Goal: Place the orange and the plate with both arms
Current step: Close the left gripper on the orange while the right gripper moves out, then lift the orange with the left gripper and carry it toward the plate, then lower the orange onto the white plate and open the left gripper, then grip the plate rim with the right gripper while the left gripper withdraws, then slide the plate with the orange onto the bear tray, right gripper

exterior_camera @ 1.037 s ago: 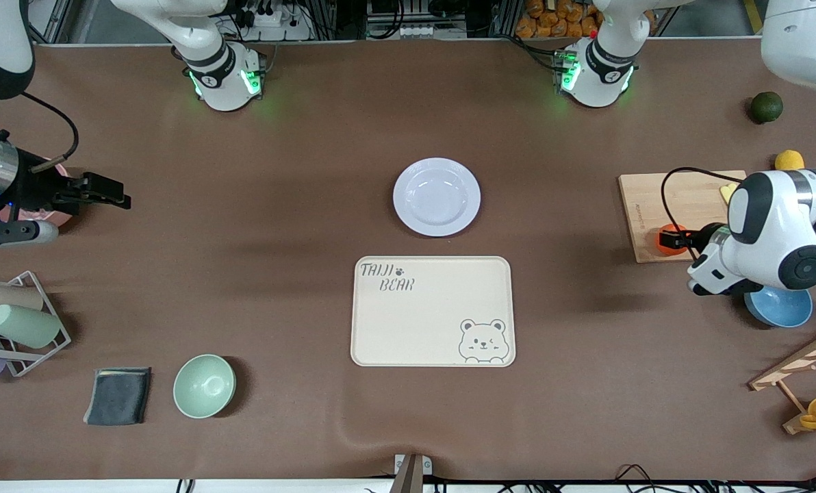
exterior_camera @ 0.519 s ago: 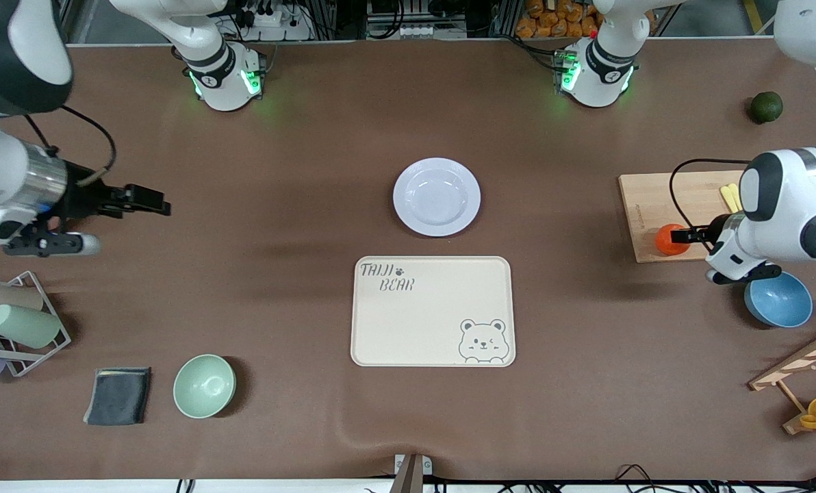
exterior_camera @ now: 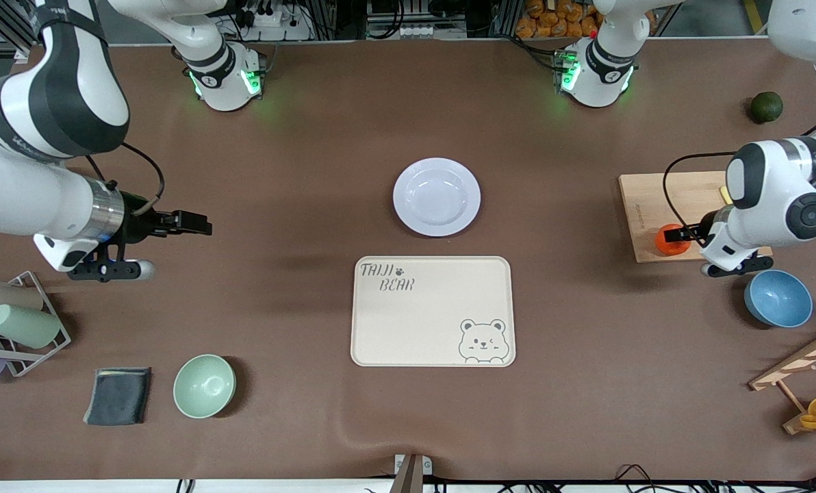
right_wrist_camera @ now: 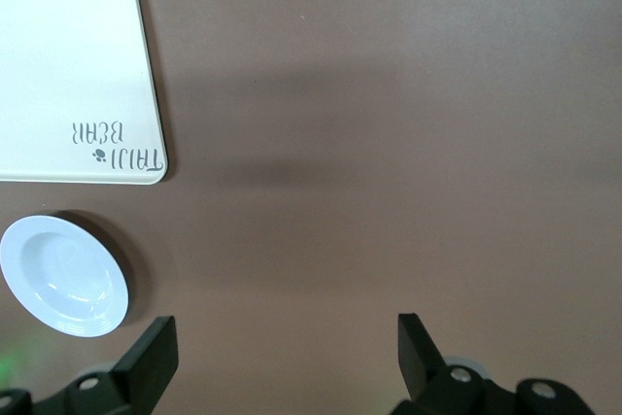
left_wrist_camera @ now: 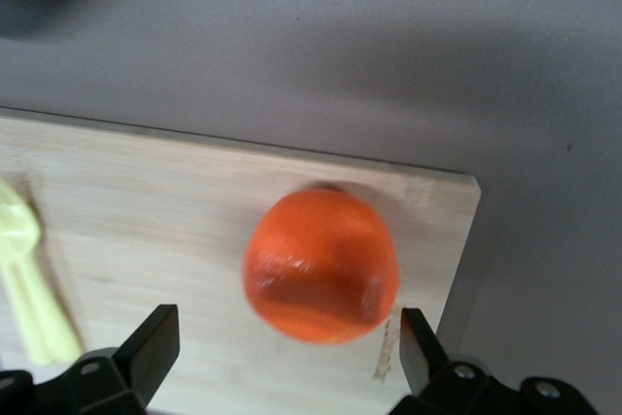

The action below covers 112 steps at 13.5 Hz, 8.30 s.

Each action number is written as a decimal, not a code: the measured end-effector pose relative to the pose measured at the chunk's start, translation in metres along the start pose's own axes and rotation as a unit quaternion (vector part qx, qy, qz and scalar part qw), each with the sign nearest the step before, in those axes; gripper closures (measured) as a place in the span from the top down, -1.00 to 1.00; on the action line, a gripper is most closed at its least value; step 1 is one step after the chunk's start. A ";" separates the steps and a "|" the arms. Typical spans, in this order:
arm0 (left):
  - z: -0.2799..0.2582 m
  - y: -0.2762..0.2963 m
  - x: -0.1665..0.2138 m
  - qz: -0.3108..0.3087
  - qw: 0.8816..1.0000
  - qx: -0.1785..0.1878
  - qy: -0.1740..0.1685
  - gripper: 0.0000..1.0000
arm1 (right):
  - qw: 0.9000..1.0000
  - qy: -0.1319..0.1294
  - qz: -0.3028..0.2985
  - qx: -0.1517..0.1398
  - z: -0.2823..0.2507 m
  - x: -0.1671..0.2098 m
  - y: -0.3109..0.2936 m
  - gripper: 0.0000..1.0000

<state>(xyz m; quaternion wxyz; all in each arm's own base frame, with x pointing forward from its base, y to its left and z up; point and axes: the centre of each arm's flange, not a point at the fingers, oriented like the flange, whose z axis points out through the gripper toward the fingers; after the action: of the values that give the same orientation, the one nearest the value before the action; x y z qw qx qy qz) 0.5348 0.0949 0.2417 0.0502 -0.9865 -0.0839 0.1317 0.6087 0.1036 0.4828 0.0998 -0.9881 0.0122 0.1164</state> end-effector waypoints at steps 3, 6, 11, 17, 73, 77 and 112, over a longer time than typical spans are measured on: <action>0.019 0.005 -0.002 -0.005 1.000 -0.003 -0.002 1.00 | 1.000 -0.002 0.001 0.001 0.012 0.003 -0.001 1.00; 0.026 0.006 -0.002 -0.004 1.000 -0.003 -0.008 1.00 | 1.000 -0.005 -0.001 0.000 0.019 0.003 -0.003 1.00; 0.039 0.008 0.000 -0.003 1.000 -0.005 -0.016 1.00 | 0.999 -0.018 0.021 0.046 0.056 0.005 0.000 1.00; 0.037 0.014 0.007 0.002 1.000 -0.006 -0.006 0.99 | 0.998 -0.009 0.032 0.052 0.079 0.007 0.006 1.00; -0.156 0.437 -0.081 -0.058 0.994 -0.087 0.034 1.00 | 0.886 -0.023 0.007 0.462 0.386 -0.065 -0.082 1.00; -0.208 0.346 -0.033 -0.036 0.991 -0.110 0.071 1.00 | 0.885 -0.023 0.011 0.465 0.397 -0.078 -0.091 0.77; -0.380 0.112 -0.129 0.144 0.980 -0.027 0.132 1.00 | 0.830 0.139 0.092 0.533 0.386 -0.024 -0.206 -0.90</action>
<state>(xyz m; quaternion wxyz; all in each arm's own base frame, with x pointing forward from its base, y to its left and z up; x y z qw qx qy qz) 0.5312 -0.0670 0.6256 0.0148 -0.9979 0.0631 0.0041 0.5071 0.3822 0.1606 0.5969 -0.7817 0.1769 -0.0380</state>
